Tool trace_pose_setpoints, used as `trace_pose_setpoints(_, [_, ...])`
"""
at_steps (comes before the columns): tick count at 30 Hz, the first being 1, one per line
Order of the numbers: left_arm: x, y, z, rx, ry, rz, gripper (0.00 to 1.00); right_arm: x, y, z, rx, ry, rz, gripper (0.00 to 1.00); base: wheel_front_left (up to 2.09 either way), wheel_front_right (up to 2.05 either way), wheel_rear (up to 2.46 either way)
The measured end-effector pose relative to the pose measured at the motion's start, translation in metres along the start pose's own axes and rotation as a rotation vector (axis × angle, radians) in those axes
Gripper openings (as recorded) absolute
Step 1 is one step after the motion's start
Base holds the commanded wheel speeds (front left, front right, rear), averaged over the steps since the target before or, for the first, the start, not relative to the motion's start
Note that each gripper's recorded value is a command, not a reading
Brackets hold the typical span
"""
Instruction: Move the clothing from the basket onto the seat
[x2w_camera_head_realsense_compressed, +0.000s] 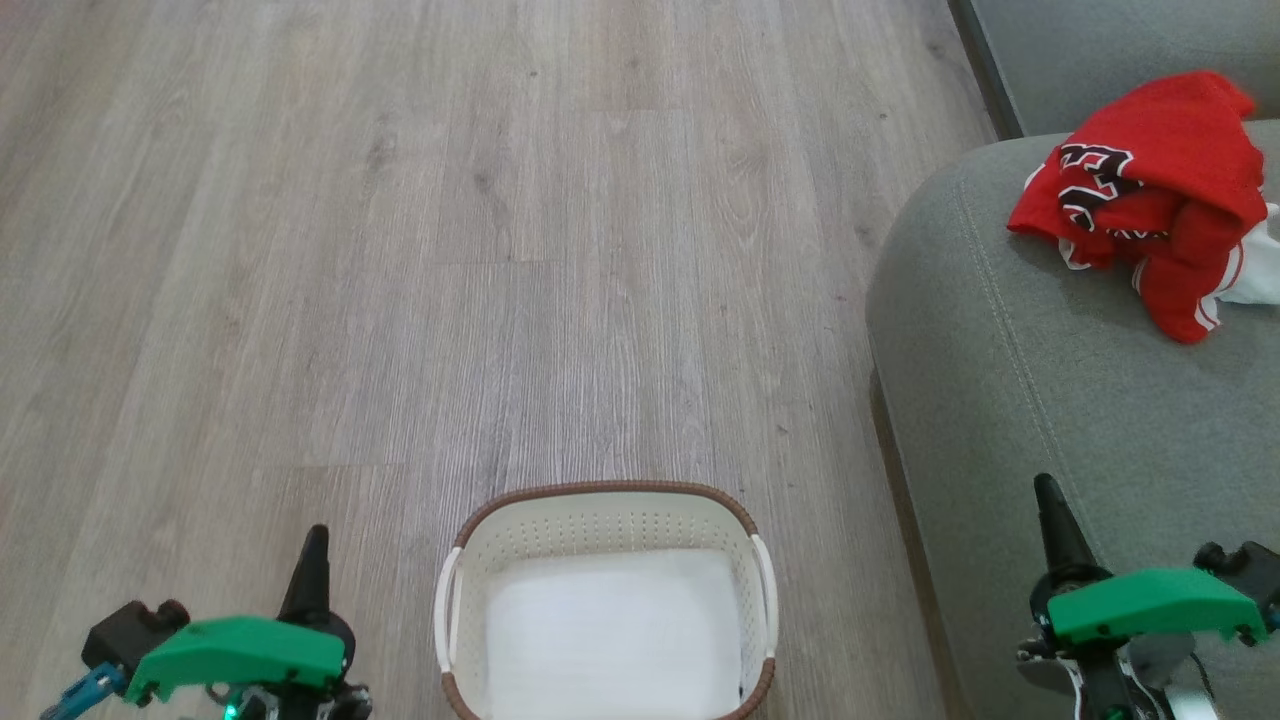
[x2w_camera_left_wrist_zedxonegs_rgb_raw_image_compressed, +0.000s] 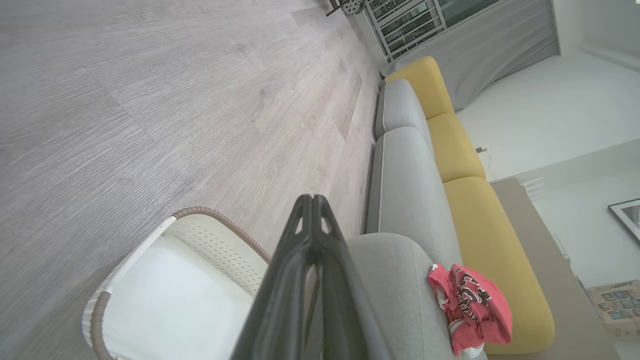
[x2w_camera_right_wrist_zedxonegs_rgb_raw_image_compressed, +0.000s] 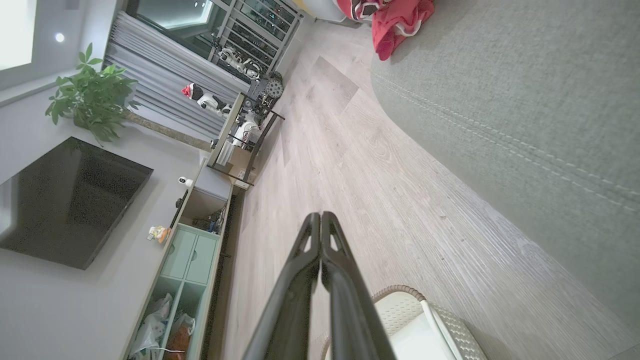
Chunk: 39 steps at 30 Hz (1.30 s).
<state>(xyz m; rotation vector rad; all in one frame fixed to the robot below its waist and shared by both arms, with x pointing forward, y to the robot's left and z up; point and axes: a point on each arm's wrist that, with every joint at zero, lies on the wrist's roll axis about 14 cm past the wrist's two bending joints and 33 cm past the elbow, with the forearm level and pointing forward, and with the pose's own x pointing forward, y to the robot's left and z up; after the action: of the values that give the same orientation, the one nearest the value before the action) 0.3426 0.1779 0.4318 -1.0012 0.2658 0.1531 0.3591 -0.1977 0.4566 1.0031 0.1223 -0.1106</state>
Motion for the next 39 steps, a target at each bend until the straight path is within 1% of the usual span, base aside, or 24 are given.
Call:
trace_pose_setpoints(11, [0.003, -0.004, 0.005, -0.127, 0.001, -0.024, 0.0, 0.001, -0.002, 0.003, 0.127, 0.002, -0.006, 0.0, 0.0, 0.0, 0.0])
trace_pose_setpoints(19, [0.008, -0.012, 0.012, -0.219, -0.005, -0.058, 0.0, 0.005, 0.004, 0.007, 0.221, -0.002, 0.013, 0.0, 0.0, 0.0, 0.0])
trace_pose_setpoints(39, [0.015, -0.028, 0.025, -0.445, -0.01, -0.143, 0.0, 0.007, 0.006, 0.014, 0.45, -0.006, 0.031, 0.0, 0.0, 0.0, 0.0])
